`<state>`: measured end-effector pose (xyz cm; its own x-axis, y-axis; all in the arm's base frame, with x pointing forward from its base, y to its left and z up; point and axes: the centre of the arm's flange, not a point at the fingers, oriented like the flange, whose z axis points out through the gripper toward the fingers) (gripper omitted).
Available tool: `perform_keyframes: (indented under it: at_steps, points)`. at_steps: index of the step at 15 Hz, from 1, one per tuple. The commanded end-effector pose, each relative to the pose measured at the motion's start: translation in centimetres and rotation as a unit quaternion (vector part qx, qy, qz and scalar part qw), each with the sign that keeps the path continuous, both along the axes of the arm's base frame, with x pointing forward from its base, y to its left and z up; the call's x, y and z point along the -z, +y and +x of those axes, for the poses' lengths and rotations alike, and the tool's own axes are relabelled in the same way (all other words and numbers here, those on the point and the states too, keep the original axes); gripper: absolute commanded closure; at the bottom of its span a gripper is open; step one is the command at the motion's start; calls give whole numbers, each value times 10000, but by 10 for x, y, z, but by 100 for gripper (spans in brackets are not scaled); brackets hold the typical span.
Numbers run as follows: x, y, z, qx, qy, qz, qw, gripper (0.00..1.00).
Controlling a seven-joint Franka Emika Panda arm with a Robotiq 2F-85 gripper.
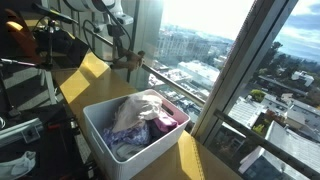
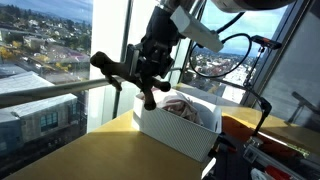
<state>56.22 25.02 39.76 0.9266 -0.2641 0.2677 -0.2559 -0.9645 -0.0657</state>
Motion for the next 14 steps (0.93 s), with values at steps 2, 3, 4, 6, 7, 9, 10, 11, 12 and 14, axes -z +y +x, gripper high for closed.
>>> perform_keyframes:
  at_steps: [2,3,4,6,7,9,10,11,12,14]
  points:
    - [-45,-95,-9,401,-298,-89,9987,100]
    - [-42,-119,-10,537,-266,-110,9981,100]
    - [-35,-139,-11,677,-225,-160,9973,100]
    - [-16,-172,-23,932,-54,-229,9954,100]
    - [-2,-186,-31,1061,69,-270,9940,100]
    - [33,-209,-41,1265,361,-371,9906,100]
    - [56,-218,-42,1335,549,-393,9888,100]
    - [74,-224,-46,1400,711,-429,9867,100]
    - [95,-229,-49,1449,878,-436,9846,100]
    - [141,-236,-54,1512,1236,-482,9795,100]
